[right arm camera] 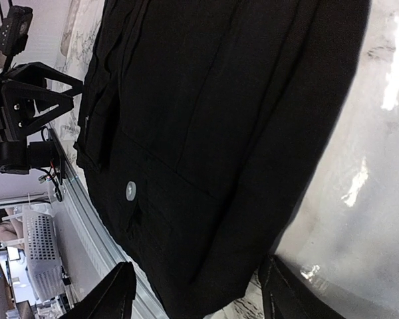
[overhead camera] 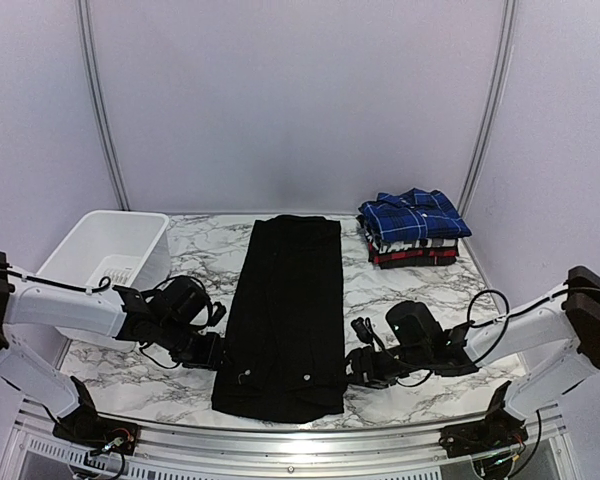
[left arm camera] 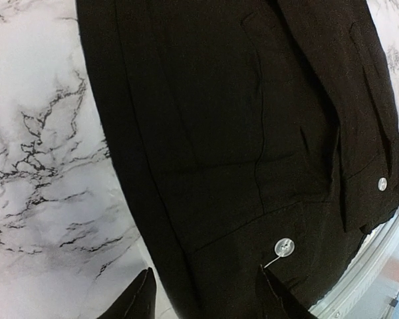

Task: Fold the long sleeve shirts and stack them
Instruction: Pick up the rectangle-folded shirt from the center of the board.

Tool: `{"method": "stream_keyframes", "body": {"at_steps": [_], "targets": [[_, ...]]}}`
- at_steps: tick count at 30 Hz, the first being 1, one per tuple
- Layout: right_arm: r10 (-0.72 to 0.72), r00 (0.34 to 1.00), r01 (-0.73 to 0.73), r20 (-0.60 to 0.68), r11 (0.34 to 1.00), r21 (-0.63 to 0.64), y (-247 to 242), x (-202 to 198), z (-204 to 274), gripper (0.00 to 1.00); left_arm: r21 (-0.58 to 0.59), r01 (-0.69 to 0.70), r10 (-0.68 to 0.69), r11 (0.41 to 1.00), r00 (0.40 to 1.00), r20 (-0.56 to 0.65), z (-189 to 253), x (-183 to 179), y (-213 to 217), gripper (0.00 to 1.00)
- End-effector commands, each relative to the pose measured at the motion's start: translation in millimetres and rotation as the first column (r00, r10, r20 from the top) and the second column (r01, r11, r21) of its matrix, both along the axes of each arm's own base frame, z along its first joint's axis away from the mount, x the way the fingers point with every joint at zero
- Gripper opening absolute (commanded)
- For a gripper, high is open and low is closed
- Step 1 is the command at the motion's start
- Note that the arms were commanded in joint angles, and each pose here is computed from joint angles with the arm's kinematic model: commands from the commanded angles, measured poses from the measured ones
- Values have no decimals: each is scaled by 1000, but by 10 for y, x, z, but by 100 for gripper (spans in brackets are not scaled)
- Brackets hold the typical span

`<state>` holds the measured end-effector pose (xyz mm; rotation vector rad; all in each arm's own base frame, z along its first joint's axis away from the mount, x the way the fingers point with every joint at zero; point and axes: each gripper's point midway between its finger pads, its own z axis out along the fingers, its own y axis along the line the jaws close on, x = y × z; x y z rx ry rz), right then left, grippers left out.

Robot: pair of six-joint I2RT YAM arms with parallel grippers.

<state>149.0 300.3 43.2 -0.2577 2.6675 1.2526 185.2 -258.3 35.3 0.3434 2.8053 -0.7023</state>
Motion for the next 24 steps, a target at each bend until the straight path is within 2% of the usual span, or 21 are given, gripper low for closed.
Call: {"method": "stream_keyframes", "body": {"at_steps": [1, 9, 14, 19, 24], "targets": [[3, 999, -3, -45, 1000, -11, -11, -17, -127, 61, 25, 50, -49, 998, 997, -53, -131, -121, 53, 53], [-1, 998, 0, -69, 1000, -15, 8, 18, -224, 45, 34, 28, -25, 999, 994, -106, -262, -164, 11, 44], [-27, 998, 23, -64, 999, -49, -151, 94, -218, 33, 4, 30, -29, 1000, 992, -120, -244, -274, -189, 41], [-48, 998, 45, -38, 996, -82, -351, 161, -166, 35, -7, -11, 10, 1000, 993, -119, -148, -311, -251, 40], [-29, 998, 26, -64, 998, -55, -334, 87, -159, 42, 101, -61, 67, 993, 996, -55, -87, -248, 24, 48]]}}
